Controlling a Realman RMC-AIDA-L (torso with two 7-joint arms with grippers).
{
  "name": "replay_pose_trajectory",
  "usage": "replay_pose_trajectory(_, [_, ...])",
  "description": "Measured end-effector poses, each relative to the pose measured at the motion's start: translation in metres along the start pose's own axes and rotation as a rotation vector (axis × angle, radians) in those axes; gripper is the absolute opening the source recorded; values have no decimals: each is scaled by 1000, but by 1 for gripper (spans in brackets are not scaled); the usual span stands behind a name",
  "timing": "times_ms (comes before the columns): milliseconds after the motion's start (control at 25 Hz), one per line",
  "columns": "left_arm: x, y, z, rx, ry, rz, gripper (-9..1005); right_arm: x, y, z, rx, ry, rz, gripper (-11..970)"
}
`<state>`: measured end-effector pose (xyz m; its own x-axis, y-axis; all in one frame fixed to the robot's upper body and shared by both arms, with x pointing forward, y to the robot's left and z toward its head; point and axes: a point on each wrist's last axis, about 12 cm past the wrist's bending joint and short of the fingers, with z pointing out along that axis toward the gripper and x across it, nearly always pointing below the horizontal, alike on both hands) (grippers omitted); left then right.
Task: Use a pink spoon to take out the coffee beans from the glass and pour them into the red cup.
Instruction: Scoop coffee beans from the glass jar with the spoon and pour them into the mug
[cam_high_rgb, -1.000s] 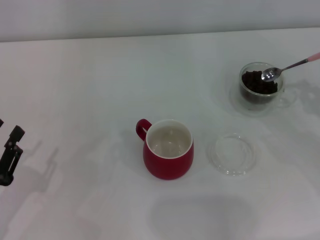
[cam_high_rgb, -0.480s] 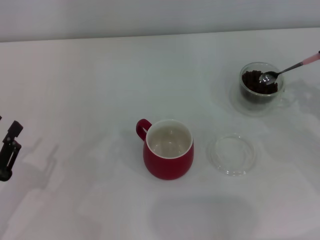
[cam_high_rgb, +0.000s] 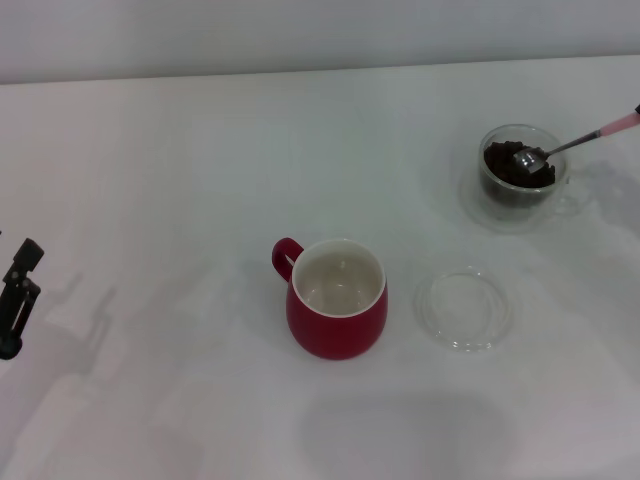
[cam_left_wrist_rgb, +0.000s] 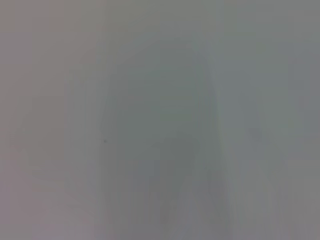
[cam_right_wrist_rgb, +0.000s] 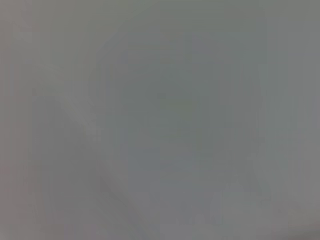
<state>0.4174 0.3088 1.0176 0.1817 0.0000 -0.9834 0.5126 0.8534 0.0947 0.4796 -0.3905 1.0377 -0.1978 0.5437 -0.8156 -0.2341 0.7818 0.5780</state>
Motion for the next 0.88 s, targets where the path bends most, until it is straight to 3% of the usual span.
replay_pose_trajectory(480, [0, 2, 3, 2, 1, 5, 417, 4, -11, 2, 100, 23, 259, 169])
replay_pose_trajectory(880, [1, 4, 3, 0, 15, 15, 418, 1, -9, 10, 93, 22, 336, 172])
